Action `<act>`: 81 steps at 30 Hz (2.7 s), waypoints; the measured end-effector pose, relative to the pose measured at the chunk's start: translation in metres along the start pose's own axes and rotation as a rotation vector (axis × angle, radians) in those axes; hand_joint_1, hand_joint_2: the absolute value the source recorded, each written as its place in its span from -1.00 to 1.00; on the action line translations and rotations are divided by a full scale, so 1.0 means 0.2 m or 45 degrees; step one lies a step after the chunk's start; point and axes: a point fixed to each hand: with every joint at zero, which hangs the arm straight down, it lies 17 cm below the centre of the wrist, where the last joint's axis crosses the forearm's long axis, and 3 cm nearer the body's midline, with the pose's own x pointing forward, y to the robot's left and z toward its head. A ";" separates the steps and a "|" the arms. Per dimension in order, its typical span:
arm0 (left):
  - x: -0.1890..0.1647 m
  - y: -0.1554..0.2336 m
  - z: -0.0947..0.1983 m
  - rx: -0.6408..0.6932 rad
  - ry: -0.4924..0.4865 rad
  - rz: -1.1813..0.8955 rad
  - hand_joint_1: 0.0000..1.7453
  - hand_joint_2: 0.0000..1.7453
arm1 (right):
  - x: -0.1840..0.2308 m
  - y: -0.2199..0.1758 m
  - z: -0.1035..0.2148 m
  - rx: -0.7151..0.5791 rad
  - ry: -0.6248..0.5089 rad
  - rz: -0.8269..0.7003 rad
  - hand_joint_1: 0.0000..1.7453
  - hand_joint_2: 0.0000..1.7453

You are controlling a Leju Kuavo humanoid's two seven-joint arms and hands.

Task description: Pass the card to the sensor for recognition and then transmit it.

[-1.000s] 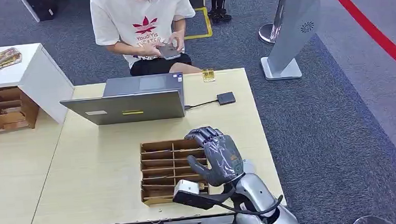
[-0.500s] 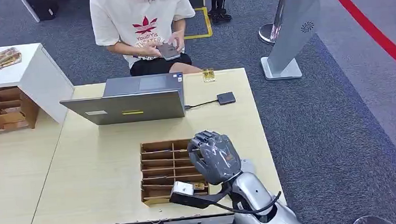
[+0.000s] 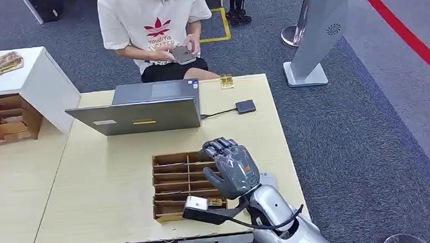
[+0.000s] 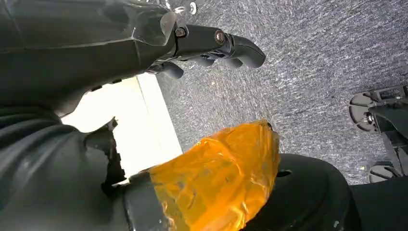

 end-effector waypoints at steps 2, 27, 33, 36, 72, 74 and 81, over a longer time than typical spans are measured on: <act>0.00 0.00 0.00 0.000 0.000 0.000 -1.00 -1.00 | 0.00 0.00 0.00 0.003 -0.001 0.002 -0.08 1.00; 0.01 -0.01 0.00 -0.009 -0.005 -0.031 -1.00 -1.00 | -0.02 0.09 -0.05 0.084 0.011 0.011 0.22 1.00; 0.01 -0.01 0.00 -0.009 0.001 -0.033 -1.00 -1.00 | -0.04 0.13 -0.05 0.109 0.026 0.013 0.04 1.00; 0.01 0.00 0.00 -0.009 0.001 -0.034 -1.00 -1.00 | -0.04 0.14 -0.05 0.116 0.032 0.013 -0.08 1.00; 0.02 -0.01 0.01 -0.017 -0.003 -0.056 -1.00 -1.00 | -0.12 0.23 -0.06 0.190 0.079 0.031 0.00 1.00; 0.02 -0.01 0.01 -0.017 -0.004 -0.061 -1.00 -1.00 | -0.12 0.23 -0.06 0.194 0.081 0.033 0.00 1.00; 0.02 -0.01 0.01 -0.016 -0.005 -0.069 -1.00 -1.00 | -0.13 0.25 -0.05 0.204 0.087 0.035 0.02 1.00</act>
